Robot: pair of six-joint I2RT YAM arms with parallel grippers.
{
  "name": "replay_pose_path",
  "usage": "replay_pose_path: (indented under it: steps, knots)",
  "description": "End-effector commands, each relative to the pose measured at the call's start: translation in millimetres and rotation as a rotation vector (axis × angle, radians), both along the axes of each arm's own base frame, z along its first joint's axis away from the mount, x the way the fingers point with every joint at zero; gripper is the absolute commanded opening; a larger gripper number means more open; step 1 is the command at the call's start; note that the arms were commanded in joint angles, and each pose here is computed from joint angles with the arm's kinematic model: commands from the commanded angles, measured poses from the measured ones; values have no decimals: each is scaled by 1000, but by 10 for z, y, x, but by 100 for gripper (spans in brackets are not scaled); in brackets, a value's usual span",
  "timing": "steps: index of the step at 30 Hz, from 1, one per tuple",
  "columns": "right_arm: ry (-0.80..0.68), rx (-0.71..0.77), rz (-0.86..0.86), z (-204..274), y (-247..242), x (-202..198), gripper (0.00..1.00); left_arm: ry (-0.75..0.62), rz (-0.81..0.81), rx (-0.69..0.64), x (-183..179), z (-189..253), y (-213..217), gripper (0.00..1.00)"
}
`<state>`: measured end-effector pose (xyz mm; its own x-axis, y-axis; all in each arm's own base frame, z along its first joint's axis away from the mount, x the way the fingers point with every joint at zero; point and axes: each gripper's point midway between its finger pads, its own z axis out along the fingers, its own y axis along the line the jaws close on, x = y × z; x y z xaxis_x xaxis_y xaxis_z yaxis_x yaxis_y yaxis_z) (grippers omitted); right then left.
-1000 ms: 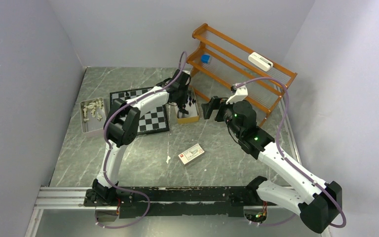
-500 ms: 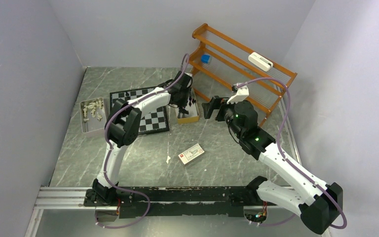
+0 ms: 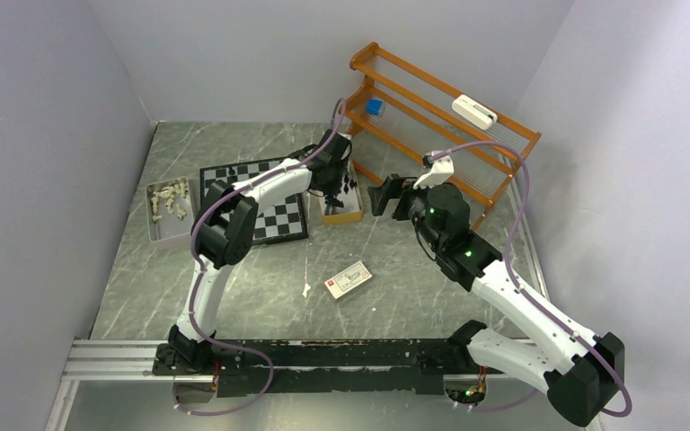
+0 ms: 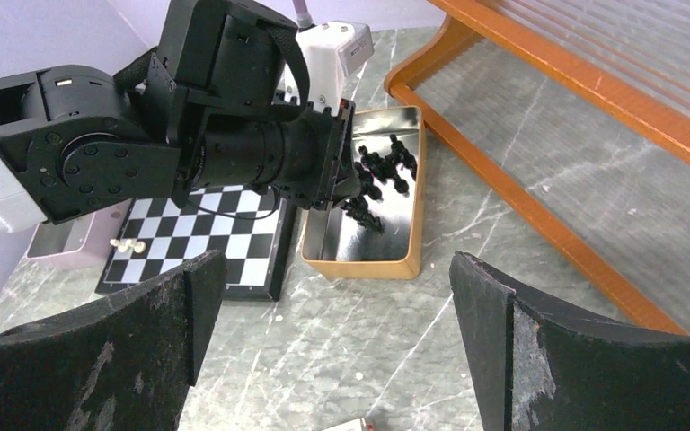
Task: Set up the chess pieces on the board
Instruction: Pick up the chess piece from the storage box.
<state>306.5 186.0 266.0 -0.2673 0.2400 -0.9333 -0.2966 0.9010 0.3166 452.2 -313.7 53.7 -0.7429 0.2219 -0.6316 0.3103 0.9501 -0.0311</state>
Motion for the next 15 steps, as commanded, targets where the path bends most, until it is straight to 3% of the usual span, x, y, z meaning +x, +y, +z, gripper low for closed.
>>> replay_pose_path:
  steps: [1, 15]
  knots:
    - [-29, 11, -12, 42, -33, 4, 100, -56, -16, -30, 33, 392, -107, 21]
    - [-15, 10, 10, -11, 13, -3, 100, -169, -11, -116, 39, 1271, -100, 20]
